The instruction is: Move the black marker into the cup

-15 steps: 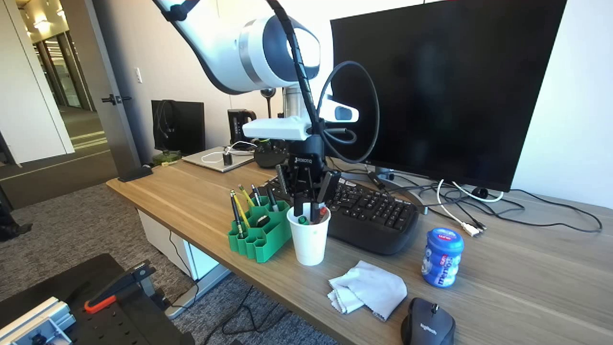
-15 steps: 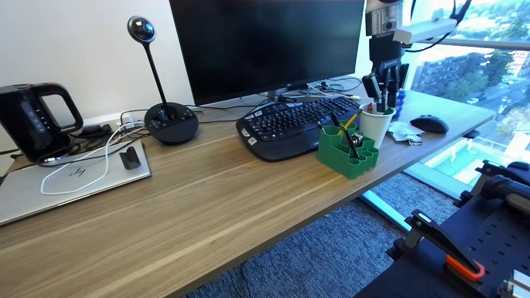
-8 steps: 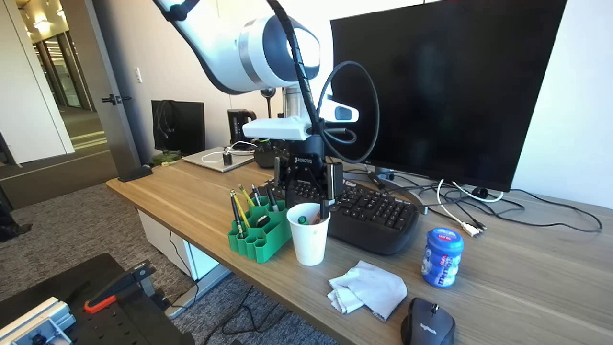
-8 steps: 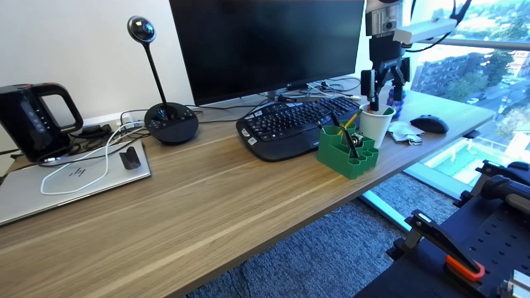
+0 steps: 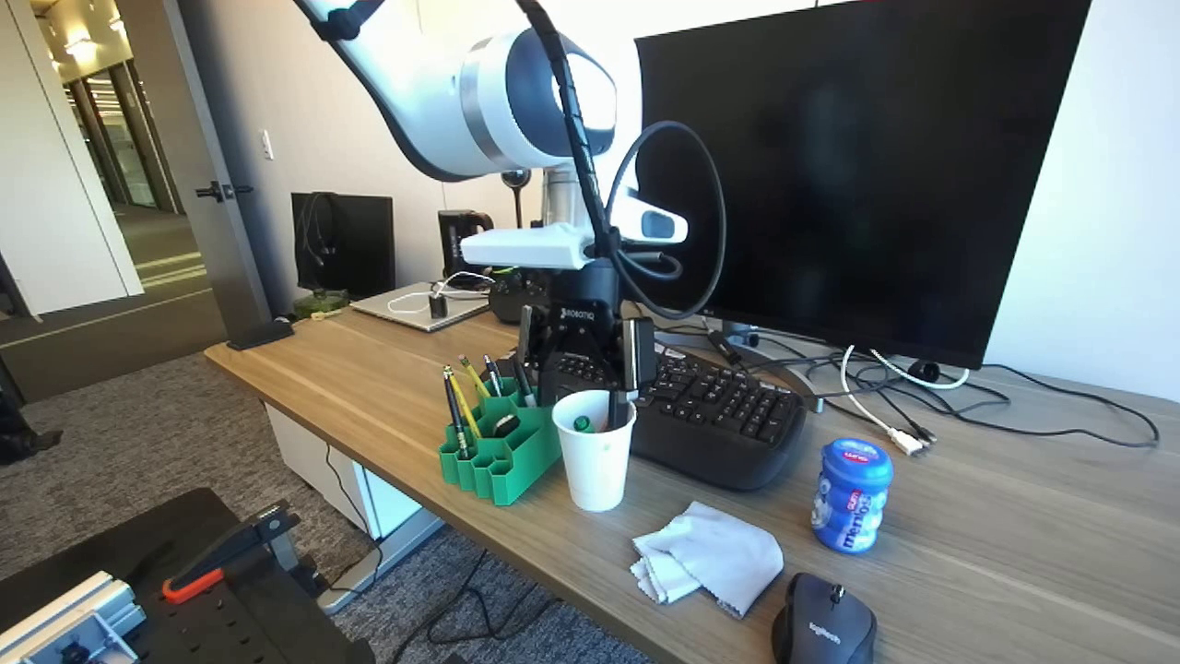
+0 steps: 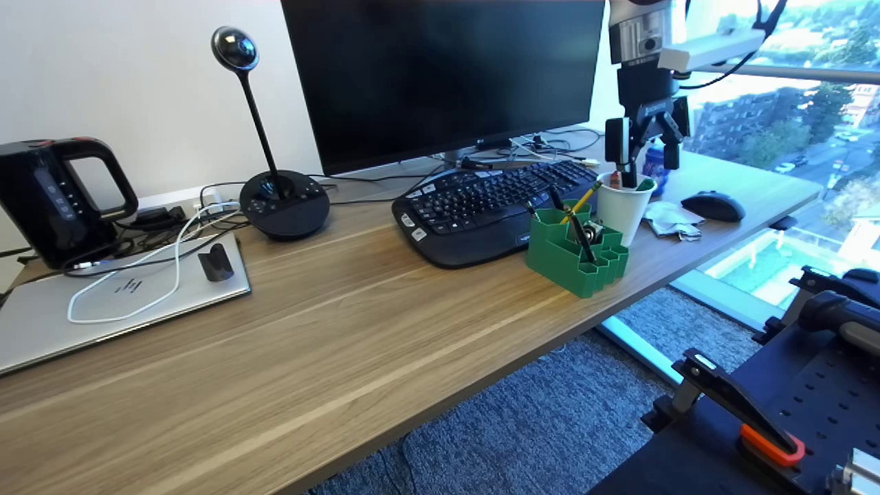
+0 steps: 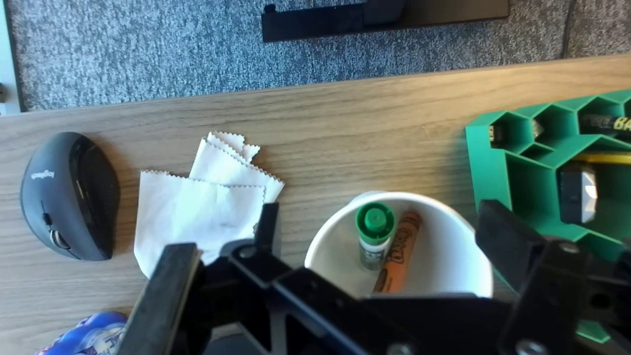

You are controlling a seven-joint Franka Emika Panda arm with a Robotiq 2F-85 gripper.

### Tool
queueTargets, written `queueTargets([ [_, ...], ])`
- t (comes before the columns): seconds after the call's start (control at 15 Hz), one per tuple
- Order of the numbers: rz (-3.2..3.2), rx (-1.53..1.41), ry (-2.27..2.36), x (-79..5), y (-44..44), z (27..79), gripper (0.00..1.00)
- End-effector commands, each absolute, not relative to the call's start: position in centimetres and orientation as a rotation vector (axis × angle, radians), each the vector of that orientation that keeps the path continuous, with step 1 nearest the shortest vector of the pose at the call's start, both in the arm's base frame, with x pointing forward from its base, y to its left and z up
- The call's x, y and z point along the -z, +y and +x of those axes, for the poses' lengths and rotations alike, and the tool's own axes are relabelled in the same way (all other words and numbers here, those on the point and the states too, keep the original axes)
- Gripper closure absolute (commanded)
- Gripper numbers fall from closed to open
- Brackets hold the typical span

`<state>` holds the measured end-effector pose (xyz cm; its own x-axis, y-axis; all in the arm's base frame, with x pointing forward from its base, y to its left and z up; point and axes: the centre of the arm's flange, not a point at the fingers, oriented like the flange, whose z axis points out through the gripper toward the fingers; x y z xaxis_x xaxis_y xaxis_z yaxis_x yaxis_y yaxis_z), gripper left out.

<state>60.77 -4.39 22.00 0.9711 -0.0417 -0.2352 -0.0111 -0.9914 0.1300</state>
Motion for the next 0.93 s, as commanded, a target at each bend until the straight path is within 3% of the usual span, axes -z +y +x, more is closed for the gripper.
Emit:
queueTargets([
  [0.0, 2.979, 0.405, -0.043, -22.38, -4.01, 60.89, 0.00],
  [0.47, 2.977, 0.411, -0.044, -22.27, -3.86, 61.05, 0.00],
  [0.53, 2.976, 0.411, -0.044, -22.20, -3.85, 61.05, 0.04],
  [0.87, 2.977, 0.408, -0.043, -22.15, -3.87, 61.08, 0.48],
])
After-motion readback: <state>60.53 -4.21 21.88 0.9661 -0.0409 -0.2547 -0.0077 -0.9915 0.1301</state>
